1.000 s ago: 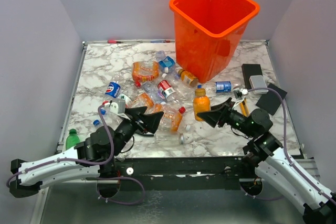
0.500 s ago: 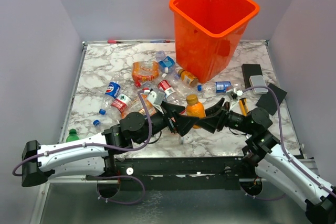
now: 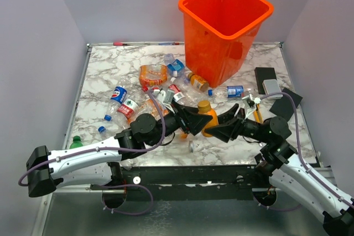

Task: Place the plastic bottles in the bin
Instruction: Place the plastic bottle in the trash bin.

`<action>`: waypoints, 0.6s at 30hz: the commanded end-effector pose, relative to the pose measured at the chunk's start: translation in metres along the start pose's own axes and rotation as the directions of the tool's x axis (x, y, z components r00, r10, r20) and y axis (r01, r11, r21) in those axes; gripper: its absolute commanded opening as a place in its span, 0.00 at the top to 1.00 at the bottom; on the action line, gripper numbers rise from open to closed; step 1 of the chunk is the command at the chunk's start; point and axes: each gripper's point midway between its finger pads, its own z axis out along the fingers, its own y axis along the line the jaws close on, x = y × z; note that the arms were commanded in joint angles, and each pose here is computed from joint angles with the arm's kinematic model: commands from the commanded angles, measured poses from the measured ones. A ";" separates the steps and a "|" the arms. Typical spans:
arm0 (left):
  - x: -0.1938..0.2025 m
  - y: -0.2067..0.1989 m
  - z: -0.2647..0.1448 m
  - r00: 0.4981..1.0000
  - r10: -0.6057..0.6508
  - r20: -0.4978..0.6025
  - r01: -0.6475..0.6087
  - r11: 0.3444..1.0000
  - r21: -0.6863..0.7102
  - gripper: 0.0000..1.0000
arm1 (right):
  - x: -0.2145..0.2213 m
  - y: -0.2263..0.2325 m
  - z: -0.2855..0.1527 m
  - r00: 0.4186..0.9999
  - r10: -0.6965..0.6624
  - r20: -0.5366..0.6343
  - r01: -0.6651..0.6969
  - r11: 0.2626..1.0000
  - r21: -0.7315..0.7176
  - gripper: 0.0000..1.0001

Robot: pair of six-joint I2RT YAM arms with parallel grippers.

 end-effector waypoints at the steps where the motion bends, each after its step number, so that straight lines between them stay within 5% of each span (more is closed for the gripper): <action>1: -0.001 -0.013 0.011 0.999 -0.049 -0.007 0.049 0.996 0.075 0.28 | -0.008 0.010 0.000 0.999 -0.030 0.026 0.031 0.999 -0.030 0.80; 7: 0.023 -0.020 0.017 0.993 -0.046 -0.107 0.060 0.990 0.127 0.23 | -0.013 0.005 0.001 0.998 -0.039 0.047 0.039 0.999 -0.002 0.77; 12: 0.025 -0.015 0.013 0.994 -0.042 -0.099 0.053 0.992 0.118 0.53 | -0.014 0.004 0.002 0.998 -0.042 0.045 0.042 0.999 0.003 0.75; 18: 0.013 -0.005 0.002 0.999 -0.003 -0.050 0.008 0.996 0.088 0.88 | -0.010 -0.002 0.001 0.999 0.006 -0.044 -0.002 0.997 0.080 0.20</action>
